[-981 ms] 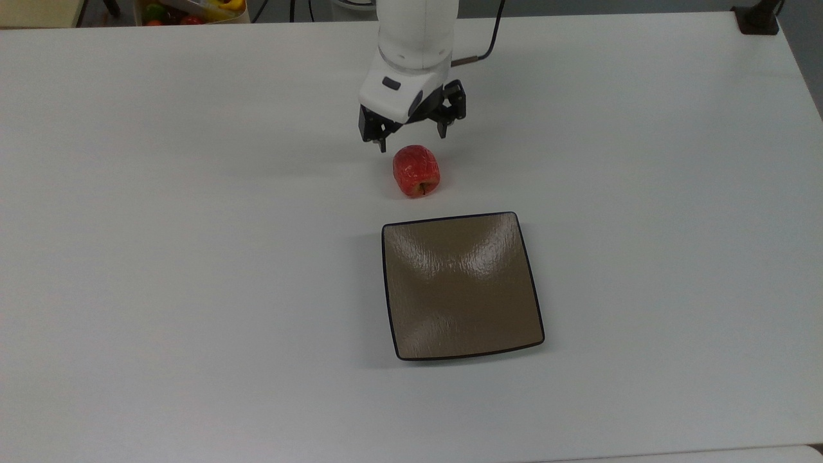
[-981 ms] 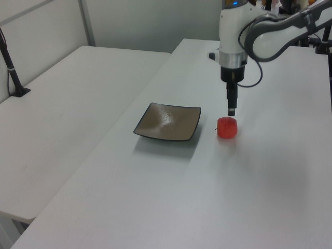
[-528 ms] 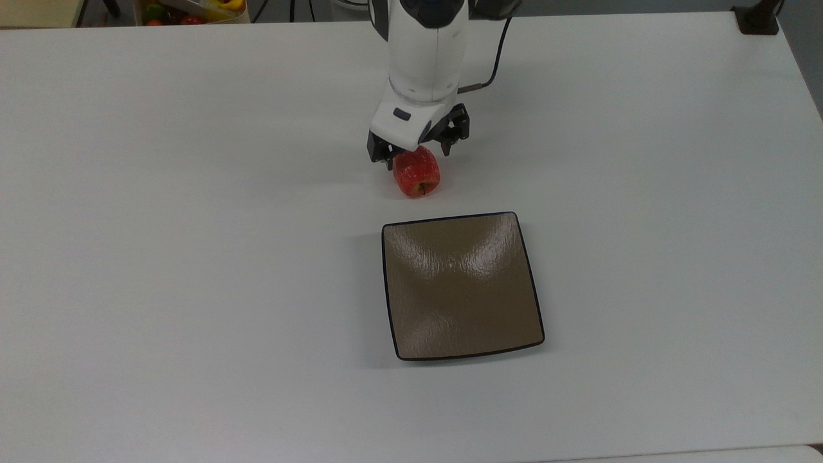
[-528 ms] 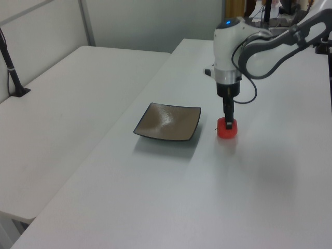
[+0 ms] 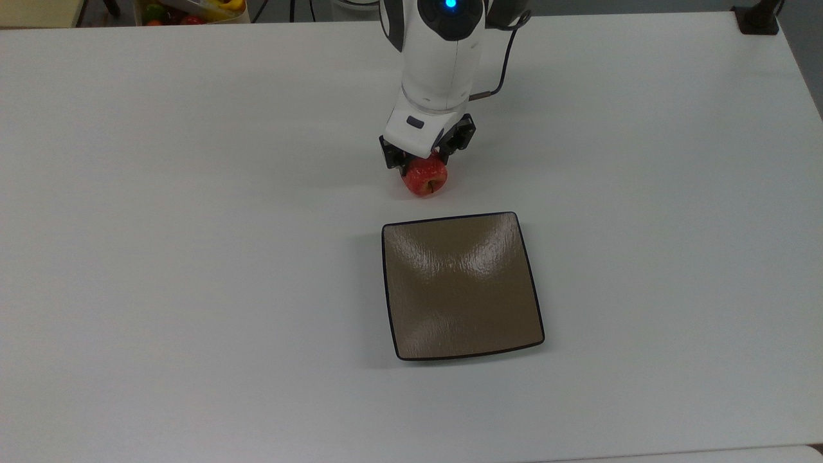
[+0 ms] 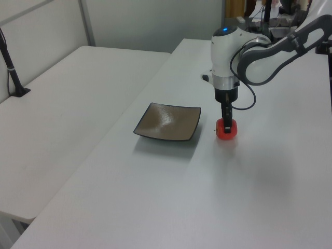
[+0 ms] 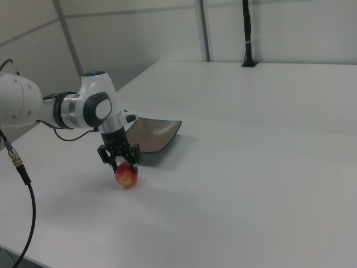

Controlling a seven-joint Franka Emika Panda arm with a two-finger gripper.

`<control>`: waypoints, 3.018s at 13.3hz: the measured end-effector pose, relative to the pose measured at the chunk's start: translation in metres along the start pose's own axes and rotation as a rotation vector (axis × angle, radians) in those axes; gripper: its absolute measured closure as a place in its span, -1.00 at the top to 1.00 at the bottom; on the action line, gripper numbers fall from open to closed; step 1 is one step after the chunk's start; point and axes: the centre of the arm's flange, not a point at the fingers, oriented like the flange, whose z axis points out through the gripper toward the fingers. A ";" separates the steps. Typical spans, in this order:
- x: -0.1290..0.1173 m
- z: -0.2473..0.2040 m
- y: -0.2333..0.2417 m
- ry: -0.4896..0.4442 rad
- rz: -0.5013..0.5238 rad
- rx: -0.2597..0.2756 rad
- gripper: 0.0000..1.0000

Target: Apples placed on a ceramic plate

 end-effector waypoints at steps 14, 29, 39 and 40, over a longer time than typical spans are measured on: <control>0.060 -0.068 0.017 0.362 0.433 0.035 0.32; 0.035 -0.084 0.020 0.050 0.203 -0.081 1.00; -0.050 -0.197 0.079 0.114 0.352 0.065 1.00; -0.054 -0.197 0.084 0.119 0.360 0.067 1.00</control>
